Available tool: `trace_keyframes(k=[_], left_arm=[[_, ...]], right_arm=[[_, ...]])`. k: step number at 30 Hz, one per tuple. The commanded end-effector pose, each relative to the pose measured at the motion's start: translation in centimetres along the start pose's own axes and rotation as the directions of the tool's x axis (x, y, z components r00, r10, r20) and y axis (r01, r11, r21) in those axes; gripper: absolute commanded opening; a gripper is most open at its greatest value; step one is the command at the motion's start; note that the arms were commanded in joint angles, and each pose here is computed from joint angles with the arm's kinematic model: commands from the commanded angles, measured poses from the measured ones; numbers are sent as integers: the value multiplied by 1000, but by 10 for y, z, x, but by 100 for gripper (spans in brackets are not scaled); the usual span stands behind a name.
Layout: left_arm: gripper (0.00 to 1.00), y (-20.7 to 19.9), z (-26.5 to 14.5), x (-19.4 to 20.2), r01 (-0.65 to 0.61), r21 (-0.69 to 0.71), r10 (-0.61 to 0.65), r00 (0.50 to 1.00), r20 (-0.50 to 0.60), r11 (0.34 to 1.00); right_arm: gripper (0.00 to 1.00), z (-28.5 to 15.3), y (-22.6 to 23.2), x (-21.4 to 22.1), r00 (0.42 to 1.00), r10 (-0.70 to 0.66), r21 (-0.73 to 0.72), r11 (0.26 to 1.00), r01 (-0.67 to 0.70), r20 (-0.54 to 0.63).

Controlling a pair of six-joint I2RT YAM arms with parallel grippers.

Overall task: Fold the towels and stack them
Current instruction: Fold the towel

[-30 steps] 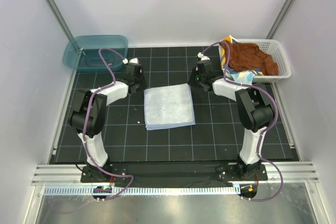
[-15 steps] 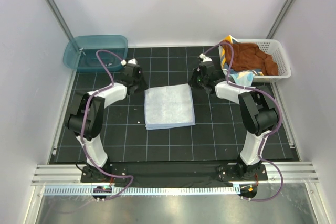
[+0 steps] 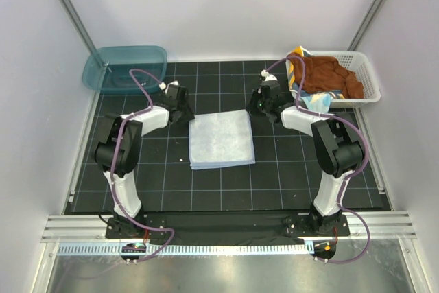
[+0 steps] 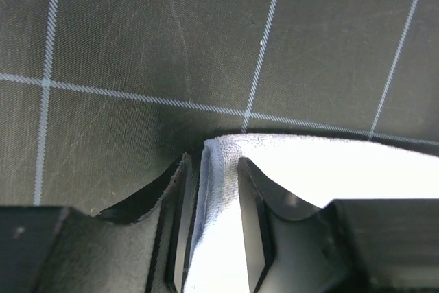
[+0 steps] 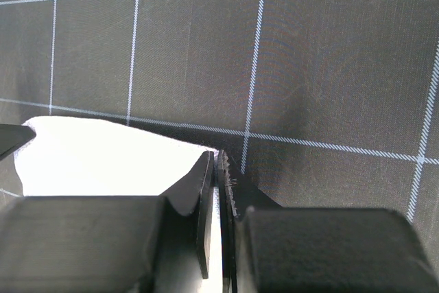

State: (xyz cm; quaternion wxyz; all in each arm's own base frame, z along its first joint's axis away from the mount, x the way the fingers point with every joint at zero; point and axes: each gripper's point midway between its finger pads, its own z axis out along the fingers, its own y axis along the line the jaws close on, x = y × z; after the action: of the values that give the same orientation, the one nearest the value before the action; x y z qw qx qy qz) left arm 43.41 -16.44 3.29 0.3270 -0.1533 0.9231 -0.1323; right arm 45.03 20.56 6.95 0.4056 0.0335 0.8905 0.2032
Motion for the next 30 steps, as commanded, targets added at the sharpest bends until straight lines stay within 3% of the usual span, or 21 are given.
trace_keyframes(k=[1,30], left_arm=[[36,-7,3,-14,32,6,-33,999,23,999],[22,-9,17,-13,64,41,-64,998,-5,997]], right_arm=[[11,2,5,-15,999,5,-22,1000,-4,50],[11,12,-2,-14,999,21,-12,1000,-20,33]])
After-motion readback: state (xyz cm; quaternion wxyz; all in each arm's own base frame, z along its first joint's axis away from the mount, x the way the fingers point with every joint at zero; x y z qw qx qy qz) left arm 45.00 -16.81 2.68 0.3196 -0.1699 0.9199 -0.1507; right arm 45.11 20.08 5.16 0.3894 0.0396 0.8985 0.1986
